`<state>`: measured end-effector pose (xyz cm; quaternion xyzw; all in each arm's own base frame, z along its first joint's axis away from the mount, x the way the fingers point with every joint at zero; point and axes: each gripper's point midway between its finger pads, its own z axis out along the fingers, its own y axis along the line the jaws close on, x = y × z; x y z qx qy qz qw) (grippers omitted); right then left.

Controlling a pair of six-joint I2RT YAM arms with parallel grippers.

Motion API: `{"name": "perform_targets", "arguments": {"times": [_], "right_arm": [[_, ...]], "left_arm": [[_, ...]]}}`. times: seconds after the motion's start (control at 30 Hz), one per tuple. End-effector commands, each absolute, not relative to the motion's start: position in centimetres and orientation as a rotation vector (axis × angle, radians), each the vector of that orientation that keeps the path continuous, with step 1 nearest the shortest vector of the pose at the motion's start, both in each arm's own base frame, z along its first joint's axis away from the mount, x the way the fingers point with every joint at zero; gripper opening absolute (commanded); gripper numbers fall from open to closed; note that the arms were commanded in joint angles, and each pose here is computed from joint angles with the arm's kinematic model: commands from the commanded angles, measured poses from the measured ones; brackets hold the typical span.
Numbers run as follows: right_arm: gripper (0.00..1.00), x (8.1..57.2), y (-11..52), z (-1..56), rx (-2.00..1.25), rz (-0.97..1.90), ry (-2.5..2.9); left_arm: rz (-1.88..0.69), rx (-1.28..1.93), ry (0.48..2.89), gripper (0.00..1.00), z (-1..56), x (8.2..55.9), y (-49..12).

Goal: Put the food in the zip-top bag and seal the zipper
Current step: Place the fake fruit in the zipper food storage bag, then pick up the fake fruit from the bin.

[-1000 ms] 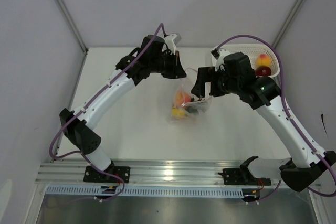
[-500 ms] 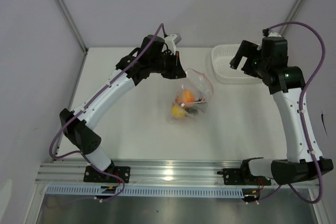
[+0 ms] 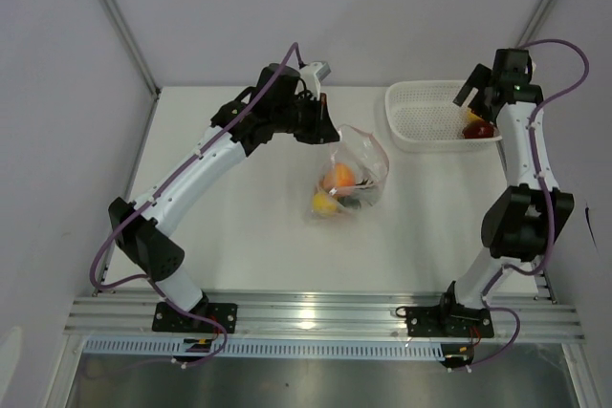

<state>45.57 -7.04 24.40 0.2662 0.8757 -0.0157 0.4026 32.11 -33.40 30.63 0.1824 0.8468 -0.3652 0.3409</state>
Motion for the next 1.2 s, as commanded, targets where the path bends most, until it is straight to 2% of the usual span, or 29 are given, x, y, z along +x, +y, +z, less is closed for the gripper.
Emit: {"name": "perform_targets", "arguments": {"times": [0.0,0.17,0.37,0.67,1.17], "right_arm": [[0.99,49.6,-9.8,26.9,0.675,-0.088,2.075],[0.99,54.0,-12.4,23.4,0.721,-0.203,2.091],[1.0,56.6,-13.8,19.6,0.733,-0.267,2.133],[0.99,56.9,-15.4,14.6,0.721,-0.297,2.251],[0.99,60.1,-16.8,12.6,0.64,-0.335,2.169]], "left_arm": [[-0.979,0.503,2.144,0.01,32.2,31.9,-33.2],[-0.991,0.504,2.138,0.0,31.8,31.6,-33.3],[-1.008,0.507,2.132,0.01,31.9,31.6,-33.5],[-0.995,0.481,2.09,0.01,33.4,31.8,-32.4],[-1.045,0.493,2.107,0.01,32.3,31.4,-32.9]]}}
